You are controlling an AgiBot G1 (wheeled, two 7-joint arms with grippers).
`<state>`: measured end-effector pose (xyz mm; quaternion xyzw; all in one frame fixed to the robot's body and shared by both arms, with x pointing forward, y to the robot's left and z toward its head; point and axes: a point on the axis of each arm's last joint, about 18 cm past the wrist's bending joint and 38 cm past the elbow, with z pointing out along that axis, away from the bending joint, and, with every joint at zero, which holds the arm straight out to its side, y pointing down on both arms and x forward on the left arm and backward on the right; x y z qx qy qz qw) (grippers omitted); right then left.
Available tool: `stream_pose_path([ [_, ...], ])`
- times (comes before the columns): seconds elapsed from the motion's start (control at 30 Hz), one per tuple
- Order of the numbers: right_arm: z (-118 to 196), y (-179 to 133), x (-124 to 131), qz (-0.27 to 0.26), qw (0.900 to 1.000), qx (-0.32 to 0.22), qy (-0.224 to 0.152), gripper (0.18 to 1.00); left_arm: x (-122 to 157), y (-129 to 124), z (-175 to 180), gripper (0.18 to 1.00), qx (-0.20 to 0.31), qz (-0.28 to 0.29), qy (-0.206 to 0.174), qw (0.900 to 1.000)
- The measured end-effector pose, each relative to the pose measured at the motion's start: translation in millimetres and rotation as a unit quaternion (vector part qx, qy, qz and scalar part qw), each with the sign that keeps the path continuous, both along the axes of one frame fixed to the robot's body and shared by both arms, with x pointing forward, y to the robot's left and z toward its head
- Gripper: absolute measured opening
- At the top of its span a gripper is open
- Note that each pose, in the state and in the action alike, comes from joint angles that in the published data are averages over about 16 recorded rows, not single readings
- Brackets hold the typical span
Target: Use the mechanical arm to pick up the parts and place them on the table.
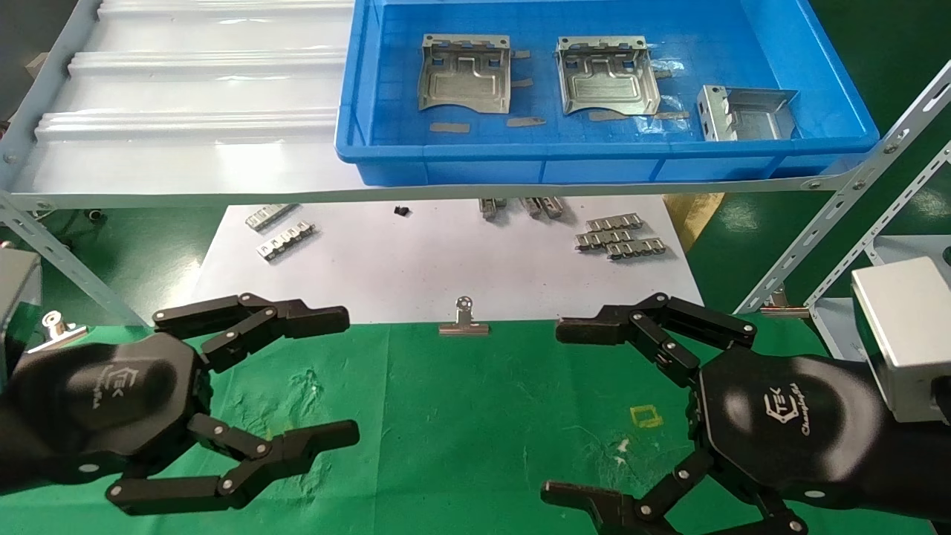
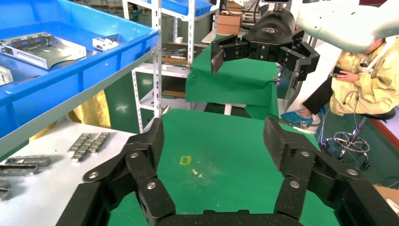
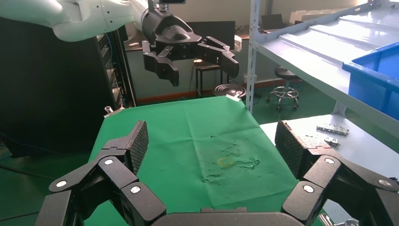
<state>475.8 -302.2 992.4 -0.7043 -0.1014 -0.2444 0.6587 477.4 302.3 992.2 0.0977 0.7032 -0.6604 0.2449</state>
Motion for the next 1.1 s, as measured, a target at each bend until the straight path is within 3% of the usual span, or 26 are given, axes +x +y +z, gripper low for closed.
stream_pose_path([
  [0.6,0.0,0.0,0.0,0.0,1.0,0.0,0.0,1.001,0.0,0.0,0.0,0.434,0.0,0.0,0.0,1.0],
  [0.8,0.0,0.0,0.0,0.0,1.0,0.0,0.0,1.001,0.0,0.0,0.0,0.324,0.0,0.0,0.0,1.0],
  [1.1,14.0,0.5,8.7,-0.015,1.0,0.006,-0.019,1.001,0.0,0.0,0.0,0.228,0.0,0.0,0.0,1.0],
])
